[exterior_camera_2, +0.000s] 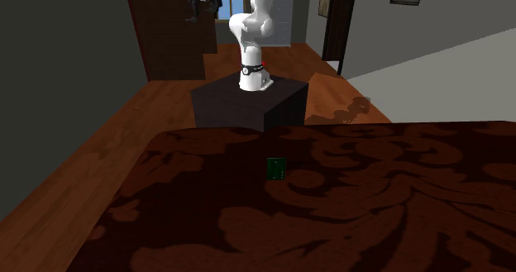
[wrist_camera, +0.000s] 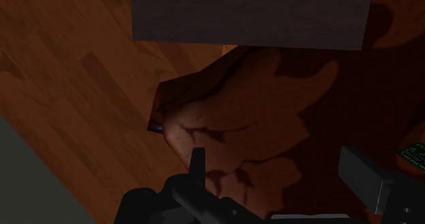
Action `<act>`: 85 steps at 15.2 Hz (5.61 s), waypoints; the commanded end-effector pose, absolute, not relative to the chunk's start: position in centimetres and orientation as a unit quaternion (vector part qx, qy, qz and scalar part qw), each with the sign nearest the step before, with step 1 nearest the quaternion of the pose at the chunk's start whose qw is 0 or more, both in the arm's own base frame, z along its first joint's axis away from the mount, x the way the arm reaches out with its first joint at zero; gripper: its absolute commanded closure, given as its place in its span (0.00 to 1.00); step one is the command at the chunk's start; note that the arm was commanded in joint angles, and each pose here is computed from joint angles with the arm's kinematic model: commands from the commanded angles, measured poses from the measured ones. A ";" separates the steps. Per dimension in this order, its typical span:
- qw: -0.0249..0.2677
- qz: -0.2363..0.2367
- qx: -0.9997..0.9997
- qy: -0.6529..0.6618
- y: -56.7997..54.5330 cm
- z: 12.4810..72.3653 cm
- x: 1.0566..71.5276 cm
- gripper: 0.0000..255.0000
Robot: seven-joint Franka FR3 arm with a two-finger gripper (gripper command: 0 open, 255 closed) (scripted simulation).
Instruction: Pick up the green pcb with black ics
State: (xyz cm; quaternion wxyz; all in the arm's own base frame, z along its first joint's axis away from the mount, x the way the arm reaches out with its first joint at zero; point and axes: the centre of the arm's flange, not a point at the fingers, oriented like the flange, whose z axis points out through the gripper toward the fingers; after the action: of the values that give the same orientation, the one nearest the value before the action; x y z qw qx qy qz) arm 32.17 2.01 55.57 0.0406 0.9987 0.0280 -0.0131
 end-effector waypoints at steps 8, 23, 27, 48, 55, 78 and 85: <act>0.031 -0.026 0.998 -0.045 8.8 49.8 32.7 0.00; 0.009 -0.052 0.979 -0.199 23.2 37.6 36.7 0.00; 0.003 -0.059 0.969 -0.239 26.8 34.4 38.4 0.00; -0.027 -0.093 0.892 -0.443 43.3 17.8 51.5 0.00; -0.028 -0.094 0.886 -0.453 44.0 14.3 52.4 0.00; -0.028 -0.094 0.886 -0.453 44.0 17.7 52.4 1.00; -0.028 -0.094 0.886 -0.453 44.0 20.9 52.4 1.00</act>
State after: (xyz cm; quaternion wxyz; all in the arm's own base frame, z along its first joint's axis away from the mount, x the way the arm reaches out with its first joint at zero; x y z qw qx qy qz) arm 52.35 44.02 20.65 -0.0286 0.8861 -0.4528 -0.0943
